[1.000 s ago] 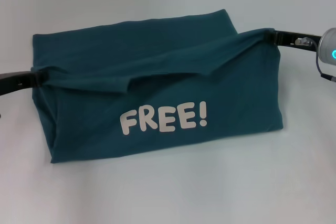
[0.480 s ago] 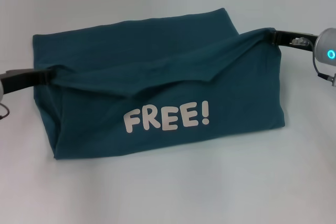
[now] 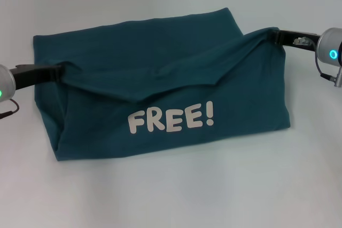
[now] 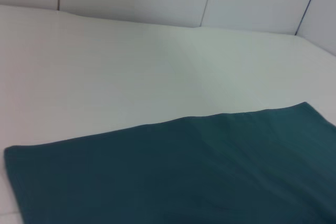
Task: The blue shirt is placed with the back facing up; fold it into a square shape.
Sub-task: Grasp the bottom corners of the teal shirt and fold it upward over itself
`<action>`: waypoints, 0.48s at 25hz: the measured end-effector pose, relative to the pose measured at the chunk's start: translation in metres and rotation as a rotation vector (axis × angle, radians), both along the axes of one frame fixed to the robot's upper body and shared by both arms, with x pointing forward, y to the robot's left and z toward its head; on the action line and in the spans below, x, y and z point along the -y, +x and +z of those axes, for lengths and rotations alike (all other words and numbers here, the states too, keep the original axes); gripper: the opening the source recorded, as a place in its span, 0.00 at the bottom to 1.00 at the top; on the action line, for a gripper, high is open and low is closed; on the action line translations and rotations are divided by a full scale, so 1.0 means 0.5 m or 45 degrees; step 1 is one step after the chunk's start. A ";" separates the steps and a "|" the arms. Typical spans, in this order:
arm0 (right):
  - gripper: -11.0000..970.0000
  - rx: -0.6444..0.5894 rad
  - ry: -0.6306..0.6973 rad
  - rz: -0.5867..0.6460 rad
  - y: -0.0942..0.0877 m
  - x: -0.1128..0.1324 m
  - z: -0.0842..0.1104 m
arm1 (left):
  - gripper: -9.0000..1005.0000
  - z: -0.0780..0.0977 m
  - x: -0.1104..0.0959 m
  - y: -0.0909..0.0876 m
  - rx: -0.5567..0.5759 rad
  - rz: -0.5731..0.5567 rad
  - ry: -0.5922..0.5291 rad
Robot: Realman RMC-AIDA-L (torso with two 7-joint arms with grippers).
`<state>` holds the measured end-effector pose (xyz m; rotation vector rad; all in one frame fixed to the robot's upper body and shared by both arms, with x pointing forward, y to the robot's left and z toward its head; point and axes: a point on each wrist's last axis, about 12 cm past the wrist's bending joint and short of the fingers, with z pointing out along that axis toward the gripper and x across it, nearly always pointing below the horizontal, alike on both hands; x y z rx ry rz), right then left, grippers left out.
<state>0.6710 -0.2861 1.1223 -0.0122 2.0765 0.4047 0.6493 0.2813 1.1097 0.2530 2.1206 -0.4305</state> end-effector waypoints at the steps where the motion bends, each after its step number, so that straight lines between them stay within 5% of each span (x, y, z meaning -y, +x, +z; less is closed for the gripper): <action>1: 0.08 0.000 0.000 0.000 0.000 0.000 0.000 | 0.02 -0.001 0.000 0.001 0.002 0.007 0.005; 12: 0.08 0.011 -0.020 0.007 0.008 -0.017 0.003 | 0.06 -0.005 0.009 0.009 0.016 0.077 0.029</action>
